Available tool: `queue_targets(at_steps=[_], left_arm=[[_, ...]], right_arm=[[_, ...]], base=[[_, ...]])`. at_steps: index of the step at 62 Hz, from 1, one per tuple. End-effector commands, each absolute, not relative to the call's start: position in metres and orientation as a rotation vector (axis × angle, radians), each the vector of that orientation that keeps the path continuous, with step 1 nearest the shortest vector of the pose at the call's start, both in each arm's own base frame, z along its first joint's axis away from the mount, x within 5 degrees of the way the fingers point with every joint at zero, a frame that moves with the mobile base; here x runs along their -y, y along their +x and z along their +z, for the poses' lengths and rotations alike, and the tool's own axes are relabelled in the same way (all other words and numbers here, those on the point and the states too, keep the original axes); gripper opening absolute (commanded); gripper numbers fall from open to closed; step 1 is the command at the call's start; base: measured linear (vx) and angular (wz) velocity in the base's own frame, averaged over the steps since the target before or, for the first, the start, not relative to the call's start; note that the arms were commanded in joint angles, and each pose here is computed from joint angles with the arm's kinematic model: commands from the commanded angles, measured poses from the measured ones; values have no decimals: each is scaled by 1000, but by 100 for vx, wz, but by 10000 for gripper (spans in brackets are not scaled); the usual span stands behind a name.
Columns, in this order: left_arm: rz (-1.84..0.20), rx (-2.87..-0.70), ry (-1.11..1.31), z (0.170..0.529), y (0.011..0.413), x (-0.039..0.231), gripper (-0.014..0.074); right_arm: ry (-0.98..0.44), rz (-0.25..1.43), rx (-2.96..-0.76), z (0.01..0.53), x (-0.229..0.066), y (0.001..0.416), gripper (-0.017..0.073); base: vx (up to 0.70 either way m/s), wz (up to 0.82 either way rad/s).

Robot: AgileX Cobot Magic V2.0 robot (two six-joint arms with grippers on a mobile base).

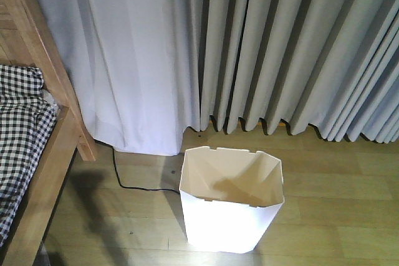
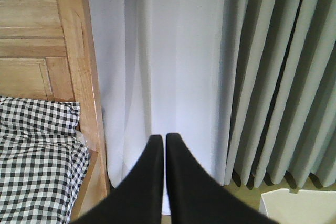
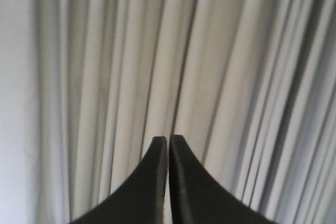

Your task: Move trash bin to bedside with robot

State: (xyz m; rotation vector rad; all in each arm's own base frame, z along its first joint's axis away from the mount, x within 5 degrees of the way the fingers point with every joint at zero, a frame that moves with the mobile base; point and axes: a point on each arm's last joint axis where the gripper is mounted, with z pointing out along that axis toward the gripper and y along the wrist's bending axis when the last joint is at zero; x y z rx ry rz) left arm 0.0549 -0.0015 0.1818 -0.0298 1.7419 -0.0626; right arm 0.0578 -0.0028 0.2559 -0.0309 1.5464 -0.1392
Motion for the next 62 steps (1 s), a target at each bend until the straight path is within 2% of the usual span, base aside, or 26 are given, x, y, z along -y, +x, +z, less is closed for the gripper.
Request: queue_targets(at_steps=[1, 23, 62], left_arm=[[-78, -1687, -35, 179, 56, 2, -6], [-78, -1687, -35, 179, 56, 2, -6], [-78, -1687, -35, 179, 56, 2, -6]], right_arm=[[22, -140, -1462, 271, 6, 57, -10], [25, -141, -1412, 210, 6, 62, -10], [44, -119, -1476, 202, 6, 56, -10]], base=[[0, 0], [0, 0], [0, 0]])
